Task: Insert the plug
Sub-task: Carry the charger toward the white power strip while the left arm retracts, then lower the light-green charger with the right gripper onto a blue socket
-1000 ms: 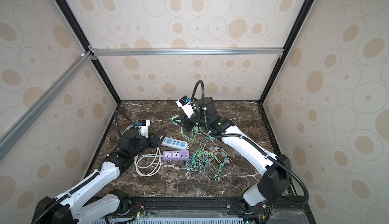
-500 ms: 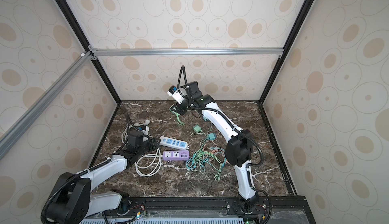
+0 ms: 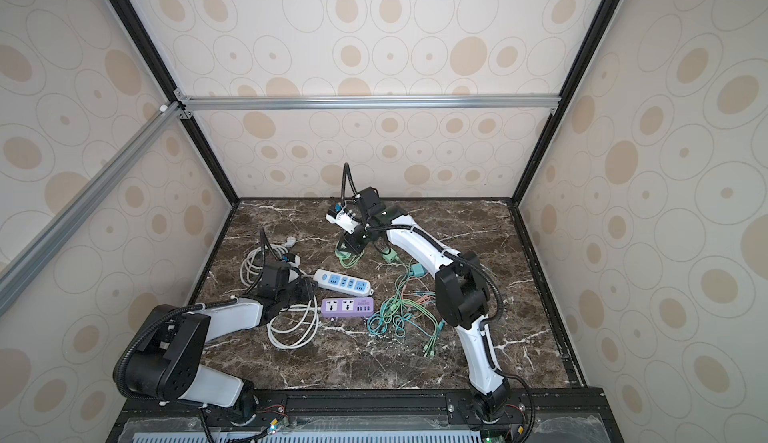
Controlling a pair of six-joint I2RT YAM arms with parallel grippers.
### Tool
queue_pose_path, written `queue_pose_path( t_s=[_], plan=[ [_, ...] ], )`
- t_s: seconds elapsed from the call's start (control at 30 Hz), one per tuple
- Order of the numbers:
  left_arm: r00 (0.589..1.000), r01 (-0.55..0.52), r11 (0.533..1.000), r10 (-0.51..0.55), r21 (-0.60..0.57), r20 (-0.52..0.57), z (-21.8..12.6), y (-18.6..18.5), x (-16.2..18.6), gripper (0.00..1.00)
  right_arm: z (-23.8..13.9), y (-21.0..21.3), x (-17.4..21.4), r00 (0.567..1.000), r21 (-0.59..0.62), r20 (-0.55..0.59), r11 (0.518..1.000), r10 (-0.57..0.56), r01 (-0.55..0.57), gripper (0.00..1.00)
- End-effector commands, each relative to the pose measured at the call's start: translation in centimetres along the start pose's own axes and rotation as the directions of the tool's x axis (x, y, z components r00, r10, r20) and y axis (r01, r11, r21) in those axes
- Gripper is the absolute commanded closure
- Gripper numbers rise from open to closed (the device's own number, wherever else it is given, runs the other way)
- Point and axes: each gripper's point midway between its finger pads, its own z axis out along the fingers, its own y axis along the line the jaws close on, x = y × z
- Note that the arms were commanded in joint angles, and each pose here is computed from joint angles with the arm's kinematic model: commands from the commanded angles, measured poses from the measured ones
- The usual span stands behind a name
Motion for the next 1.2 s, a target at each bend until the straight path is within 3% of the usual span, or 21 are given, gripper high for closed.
queue_pose_path(
  t_s=[0.0, 0.37, 0.83, 1.17],
  plan=[
    [0.998, -0.017, 1.0, 0.016, 0.026, 0.057, 0.0, -0.7, -2.2, 0.58, 0.9, 1.5, -0.4, 0.999, -0.054, 0.023, 0.998, -0.041, 0.042, 1.0],
    [0.999, 0.003, 0.998, -0.006, 0.055, 0.052, 0.6, -0.9, -2.8, 0.57, 3.7, 3.1, 1.0, 1.0, -0.13, -0.009, 0.991, -0.03, 0.029, 1.0],
    [0.998, 0.035, 0.996, -0.039, 0.085, 0.046, 0.8, -0.7, -3.1, 0.66, 5.4, 3.5, 3.0, 0.992, -0.101, -0.106, 0.994, -0.062, 0.052, 1.0],
    [0.998, 0.041, 0.993, -0.045, 0.107, 0.039, 0.7, -0.8, -2.9, 0.66, 5.8, 3.7, 4.4, 0.982, -0.099, -0.167, 0.993, -0.084, 0.068, 1.0]
  ],
)
